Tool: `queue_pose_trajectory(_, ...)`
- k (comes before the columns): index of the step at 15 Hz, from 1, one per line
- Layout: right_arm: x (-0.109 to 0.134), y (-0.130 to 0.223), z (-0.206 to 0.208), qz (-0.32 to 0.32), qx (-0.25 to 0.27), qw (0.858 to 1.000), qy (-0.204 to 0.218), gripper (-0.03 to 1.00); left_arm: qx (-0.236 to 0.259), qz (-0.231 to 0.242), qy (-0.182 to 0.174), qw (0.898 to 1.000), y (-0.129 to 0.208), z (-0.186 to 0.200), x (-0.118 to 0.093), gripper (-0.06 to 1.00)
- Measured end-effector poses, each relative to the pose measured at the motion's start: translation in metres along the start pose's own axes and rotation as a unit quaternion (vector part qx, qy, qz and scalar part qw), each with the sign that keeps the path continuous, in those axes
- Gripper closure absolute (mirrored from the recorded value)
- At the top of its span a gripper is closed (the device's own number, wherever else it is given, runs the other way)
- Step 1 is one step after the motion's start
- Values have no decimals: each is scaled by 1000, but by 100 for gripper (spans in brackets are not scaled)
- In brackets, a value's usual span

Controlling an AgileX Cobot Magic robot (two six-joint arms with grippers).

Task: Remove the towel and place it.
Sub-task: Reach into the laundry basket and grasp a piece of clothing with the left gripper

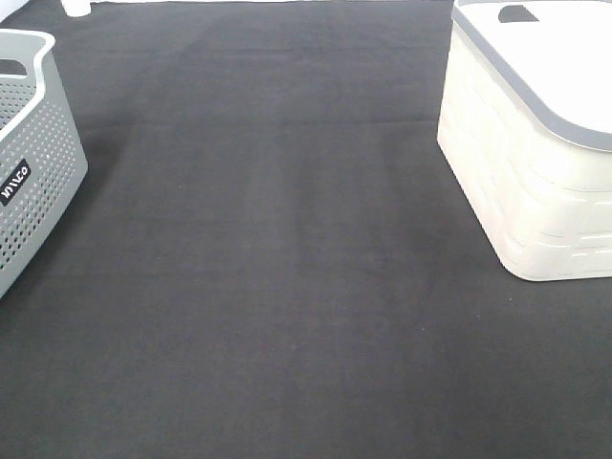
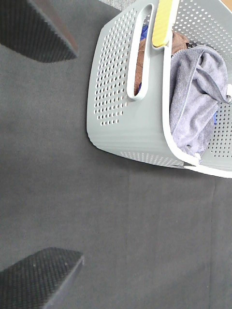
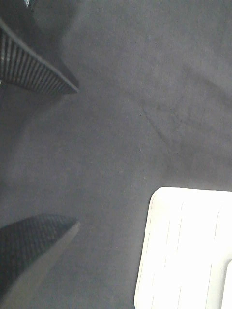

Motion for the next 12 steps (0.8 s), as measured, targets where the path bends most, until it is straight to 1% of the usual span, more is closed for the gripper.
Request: queue_pose_trajectory(12, 0, 0, 0, 0, 0, 1000, 0, 29, 0, 0, 0, 1000, 0, 0, 0, -4)
Point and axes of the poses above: a point on each arm's last joint axis where the gripper is mounted, z pointing back along that axis away from the gripper, x along the wrist's bending axis when the last joint is at zero, y = z × x, the point moved 6 cm from there along -z, pointing out along that axis toward the gripper, and after that the axes turned 11 degrees about z, right-handed, at the moved point
